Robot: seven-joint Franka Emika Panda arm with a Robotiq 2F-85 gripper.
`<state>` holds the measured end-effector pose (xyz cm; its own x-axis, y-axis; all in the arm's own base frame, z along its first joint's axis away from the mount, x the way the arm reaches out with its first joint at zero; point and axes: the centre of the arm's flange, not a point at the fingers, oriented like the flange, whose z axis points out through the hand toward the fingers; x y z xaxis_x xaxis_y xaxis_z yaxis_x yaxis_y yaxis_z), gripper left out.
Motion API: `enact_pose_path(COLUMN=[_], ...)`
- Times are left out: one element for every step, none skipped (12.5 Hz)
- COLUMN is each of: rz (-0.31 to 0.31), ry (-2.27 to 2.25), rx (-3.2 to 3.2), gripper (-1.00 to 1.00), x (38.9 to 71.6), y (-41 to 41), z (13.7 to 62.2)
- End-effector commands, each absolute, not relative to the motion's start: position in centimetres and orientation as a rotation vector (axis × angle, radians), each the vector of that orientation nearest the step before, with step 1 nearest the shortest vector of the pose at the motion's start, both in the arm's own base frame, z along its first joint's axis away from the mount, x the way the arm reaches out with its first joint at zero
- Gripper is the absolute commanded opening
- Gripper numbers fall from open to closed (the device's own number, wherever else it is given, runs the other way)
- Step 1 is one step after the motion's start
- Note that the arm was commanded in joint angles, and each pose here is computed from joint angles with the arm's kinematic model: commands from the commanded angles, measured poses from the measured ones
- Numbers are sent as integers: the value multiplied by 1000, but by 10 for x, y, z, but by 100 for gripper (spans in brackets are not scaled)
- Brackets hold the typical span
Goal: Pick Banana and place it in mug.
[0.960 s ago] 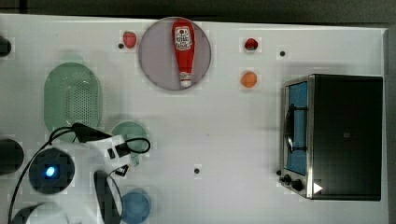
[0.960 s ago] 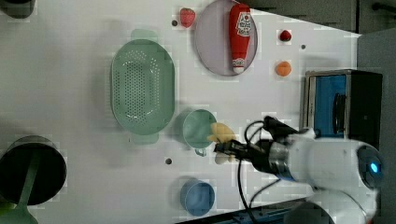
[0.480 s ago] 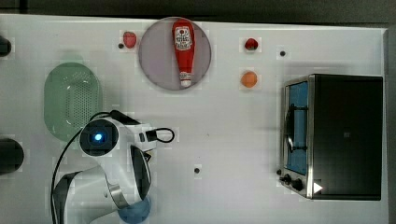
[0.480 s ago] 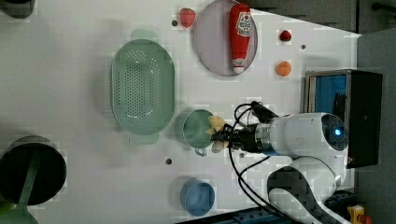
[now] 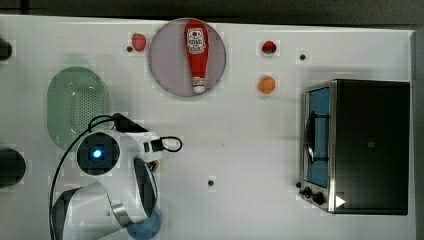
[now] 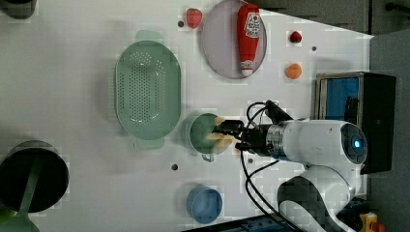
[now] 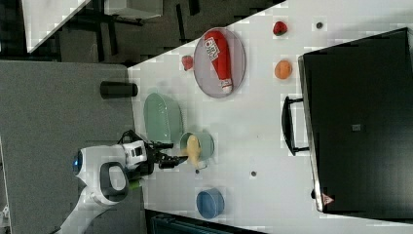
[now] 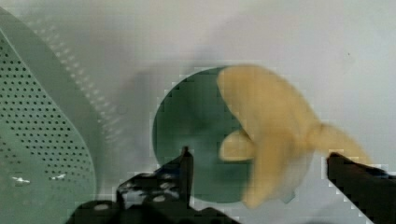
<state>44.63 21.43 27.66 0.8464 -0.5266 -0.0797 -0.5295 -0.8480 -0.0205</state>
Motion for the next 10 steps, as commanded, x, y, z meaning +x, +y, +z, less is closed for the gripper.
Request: enact_pose_path(rz=[-32, -52, -39, -38, -40, -38, -33, -32, -41, -58], ry=[954, 995, 1027, 1053, 1099, 1145, 1186, 1229, 1273, 1317], rx=[-2885, -2875, -2883, -2882, -2869, -2856, -2844, -2840, -2850, -2846], gripper=[100, 100, 100, 100, 100, 100, 100, 100, 100, 100], x=[475, 485, 490, 496, 501, 504, 506, 507, 507, 507], y=[206, 191, 176, 160, 143, 125, 107, 87, 65, 46], z=[323, 350, 373, 401, 432, 461, 489, 514, 537, 559])
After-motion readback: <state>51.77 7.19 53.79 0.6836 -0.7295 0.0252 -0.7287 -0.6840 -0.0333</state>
